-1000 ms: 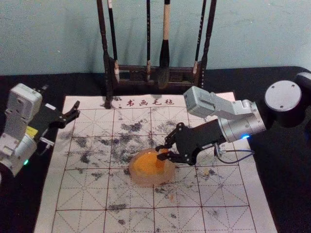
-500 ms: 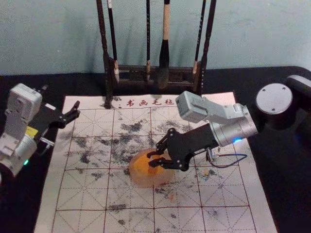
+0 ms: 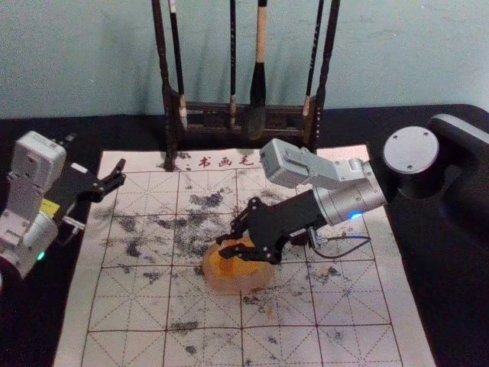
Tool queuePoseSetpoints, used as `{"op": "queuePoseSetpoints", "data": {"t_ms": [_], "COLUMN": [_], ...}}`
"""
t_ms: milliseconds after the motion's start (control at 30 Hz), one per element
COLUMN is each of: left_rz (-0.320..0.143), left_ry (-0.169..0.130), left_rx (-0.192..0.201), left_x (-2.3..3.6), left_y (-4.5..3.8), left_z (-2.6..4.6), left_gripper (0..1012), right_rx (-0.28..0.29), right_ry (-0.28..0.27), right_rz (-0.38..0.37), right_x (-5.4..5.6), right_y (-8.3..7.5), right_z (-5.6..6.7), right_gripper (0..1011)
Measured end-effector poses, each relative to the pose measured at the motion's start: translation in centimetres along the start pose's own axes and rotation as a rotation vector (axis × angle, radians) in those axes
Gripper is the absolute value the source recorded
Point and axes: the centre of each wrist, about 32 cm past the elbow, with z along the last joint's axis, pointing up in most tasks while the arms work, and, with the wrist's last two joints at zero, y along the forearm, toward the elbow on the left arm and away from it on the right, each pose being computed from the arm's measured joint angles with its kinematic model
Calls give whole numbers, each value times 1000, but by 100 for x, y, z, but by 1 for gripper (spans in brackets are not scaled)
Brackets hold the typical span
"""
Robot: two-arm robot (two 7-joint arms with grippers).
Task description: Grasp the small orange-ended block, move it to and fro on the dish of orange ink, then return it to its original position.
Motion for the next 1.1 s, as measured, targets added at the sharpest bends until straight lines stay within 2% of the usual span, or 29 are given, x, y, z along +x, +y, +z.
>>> {"op": "queuePoseSetpoints", "data": {"t_ms": [500,800,1100], "left_rz": [0,0,0], "left_ry": [0,0,0], "left_rx": [0,0,0], "left_x": [0,0,0], "left_y": [0,0,0], "left_z": [0,0,0], "left_gripper": [1001,1001,1001], "right_rx": [1,-11,-27], "right_ry": [0,1,6], "right_rz": [-22,-44,-71], "right_x": [148,168,136], "right_y": [48,10,-88], "right_z": [-14,-31,-52], "right_gripper": [133,132,132]}}
